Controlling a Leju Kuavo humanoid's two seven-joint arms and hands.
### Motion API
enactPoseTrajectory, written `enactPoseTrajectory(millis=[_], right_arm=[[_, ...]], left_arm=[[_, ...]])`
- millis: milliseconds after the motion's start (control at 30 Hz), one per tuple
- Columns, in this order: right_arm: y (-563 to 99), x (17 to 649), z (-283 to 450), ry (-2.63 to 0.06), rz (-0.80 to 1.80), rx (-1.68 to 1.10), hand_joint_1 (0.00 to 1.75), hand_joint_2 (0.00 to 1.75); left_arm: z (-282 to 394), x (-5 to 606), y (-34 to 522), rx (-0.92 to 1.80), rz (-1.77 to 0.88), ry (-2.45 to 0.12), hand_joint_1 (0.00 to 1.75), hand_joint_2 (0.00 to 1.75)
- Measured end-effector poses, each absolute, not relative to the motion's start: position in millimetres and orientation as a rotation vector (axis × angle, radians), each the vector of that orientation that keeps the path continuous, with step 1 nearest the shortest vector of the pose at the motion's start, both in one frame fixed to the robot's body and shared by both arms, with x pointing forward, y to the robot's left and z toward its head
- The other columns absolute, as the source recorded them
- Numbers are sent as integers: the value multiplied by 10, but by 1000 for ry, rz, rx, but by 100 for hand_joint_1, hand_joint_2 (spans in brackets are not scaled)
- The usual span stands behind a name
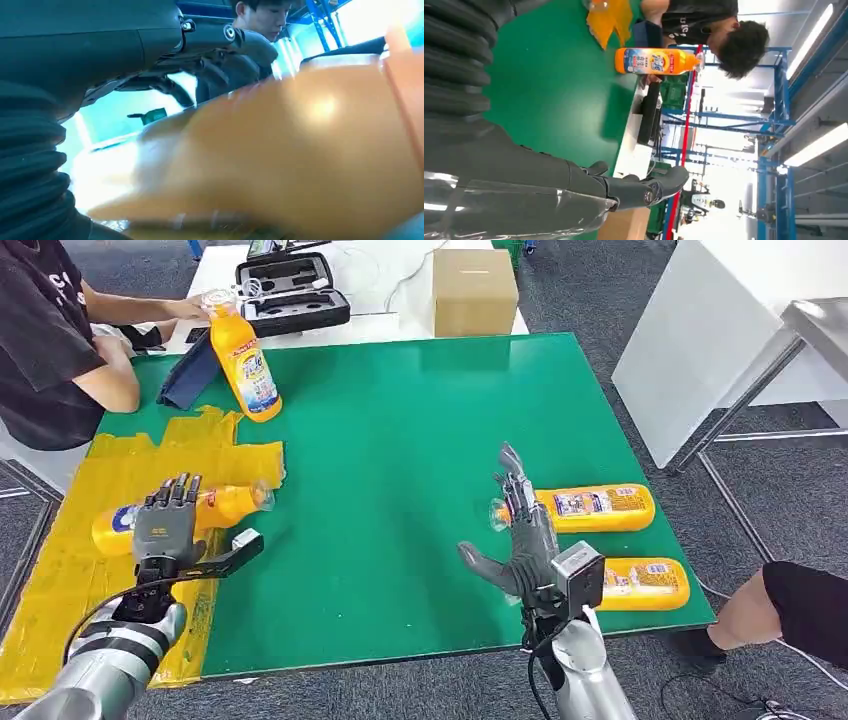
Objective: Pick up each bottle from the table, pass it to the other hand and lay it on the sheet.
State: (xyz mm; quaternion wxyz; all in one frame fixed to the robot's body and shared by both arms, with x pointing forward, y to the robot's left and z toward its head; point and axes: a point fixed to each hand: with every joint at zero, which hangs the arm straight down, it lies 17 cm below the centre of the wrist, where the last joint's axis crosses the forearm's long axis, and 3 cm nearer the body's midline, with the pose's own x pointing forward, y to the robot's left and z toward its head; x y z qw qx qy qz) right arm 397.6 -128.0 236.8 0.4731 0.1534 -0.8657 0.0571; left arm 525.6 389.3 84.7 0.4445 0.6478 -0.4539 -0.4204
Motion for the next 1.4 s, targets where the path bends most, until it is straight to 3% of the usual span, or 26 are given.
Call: enactPoseTrajectory(millis=[300, 533, 633, 800, 1267, 1400], right_arm=[[-1263, 4027, 2291, -2091, 139, 382, 0, 175], [-1289, 4081, 2192, -2083, 172, 287, 0, 175], [-1337, 4124, 2155, -2103, 247, 116, 0, 175], [-1561, 4306, 1961, -2034, 533, -368, 0, 175], [-1880, 4453, 1807, -1960, 667, -537, 0, 175], [-2097, 4649, 1551, -1782, 846, -697, 0, 175]], left_arm=[[821, 5289, 3819, 1505, -1026, -1210, 0, 175], [956, 5333, 3514, 1339, -914, -1423, 0, 175], [1116, 5304, 3242, 1166, -769, -1647, 0, 175], [1364, 5134, 2867, 614, -262, -1893, 0, 175], [2053, 4840, 2588, 462, -159, -2092, 0, 175], [2091, 4737, 2328, 115, -113, -2111, 0, 175]])
